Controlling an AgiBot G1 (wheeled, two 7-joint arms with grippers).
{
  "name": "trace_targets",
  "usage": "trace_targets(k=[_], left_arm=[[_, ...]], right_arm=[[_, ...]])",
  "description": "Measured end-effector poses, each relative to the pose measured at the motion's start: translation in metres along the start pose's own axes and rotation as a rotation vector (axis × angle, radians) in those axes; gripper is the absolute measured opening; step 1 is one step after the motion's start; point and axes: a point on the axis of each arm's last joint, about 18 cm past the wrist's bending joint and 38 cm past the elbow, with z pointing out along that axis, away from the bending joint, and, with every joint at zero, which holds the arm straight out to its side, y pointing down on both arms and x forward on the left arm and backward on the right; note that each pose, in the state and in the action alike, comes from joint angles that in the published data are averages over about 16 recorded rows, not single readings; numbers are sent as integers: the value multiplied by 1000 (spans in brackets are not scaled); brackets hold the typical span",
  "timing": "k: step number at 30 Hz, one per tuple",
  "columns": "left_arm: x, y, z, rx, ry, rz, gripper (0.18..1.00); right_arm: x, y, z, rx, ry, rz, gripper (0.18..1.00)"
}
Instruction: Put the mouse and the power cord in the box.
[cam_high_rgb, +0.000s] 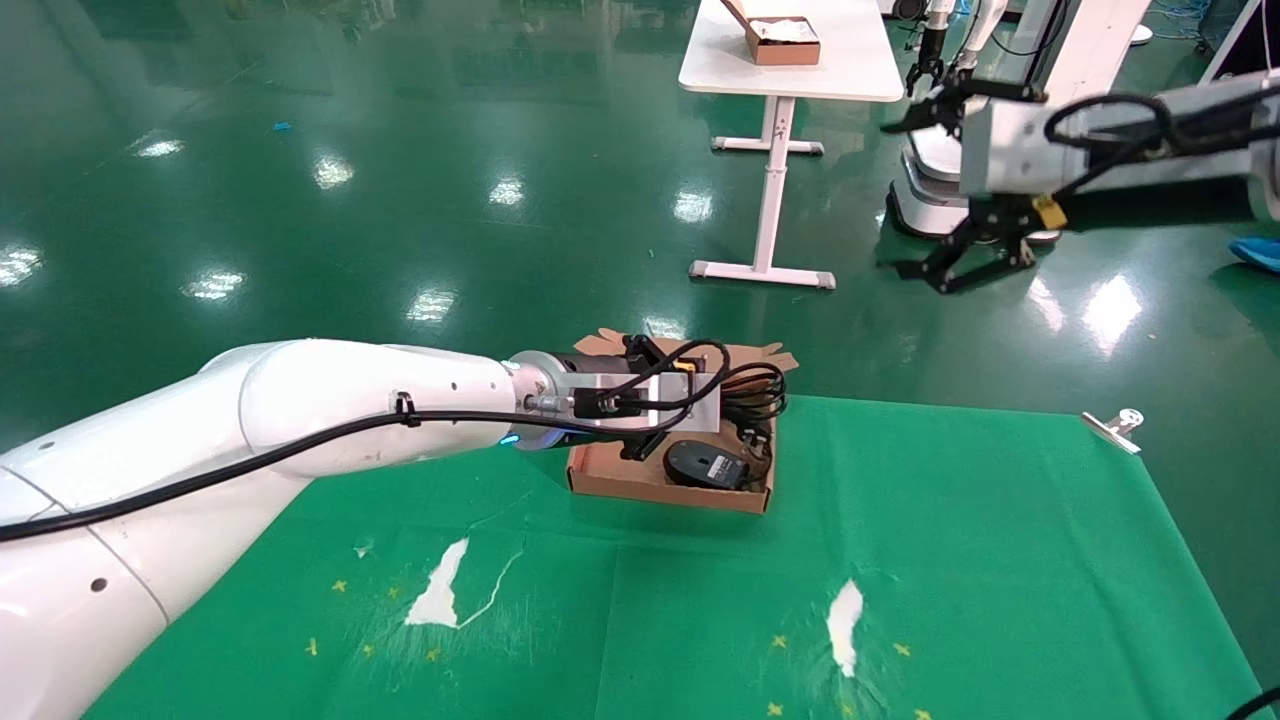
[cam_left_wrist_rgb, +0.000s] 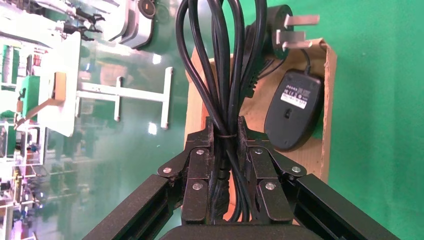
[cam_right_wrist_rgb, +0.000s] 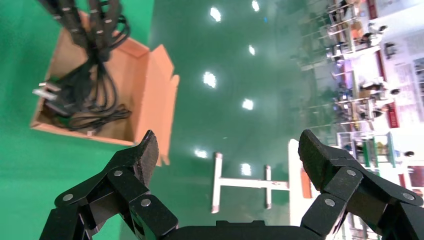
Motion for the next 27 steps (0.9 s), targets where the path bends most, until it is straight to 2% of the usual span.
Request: trace_targets(k=[5, 9, 17, 27], left_arm=[[5, 0, -1, 12, 9, -25, 294], [13, 3, -5, 38, 27, -80, 331], [38, 15, -22, 129, 83, -265, 440], [66, 28, -59, 275, 145, -500, 664]], right_arm=[[1, -3, -1, 9, -4, -4, 998], [-2, -4, 1, 25, -2, 14, 1001], [-21, -5, 7, 95, 3, 102, 1001], [-58, -11, 8, 225, -3, 261, 1001]])
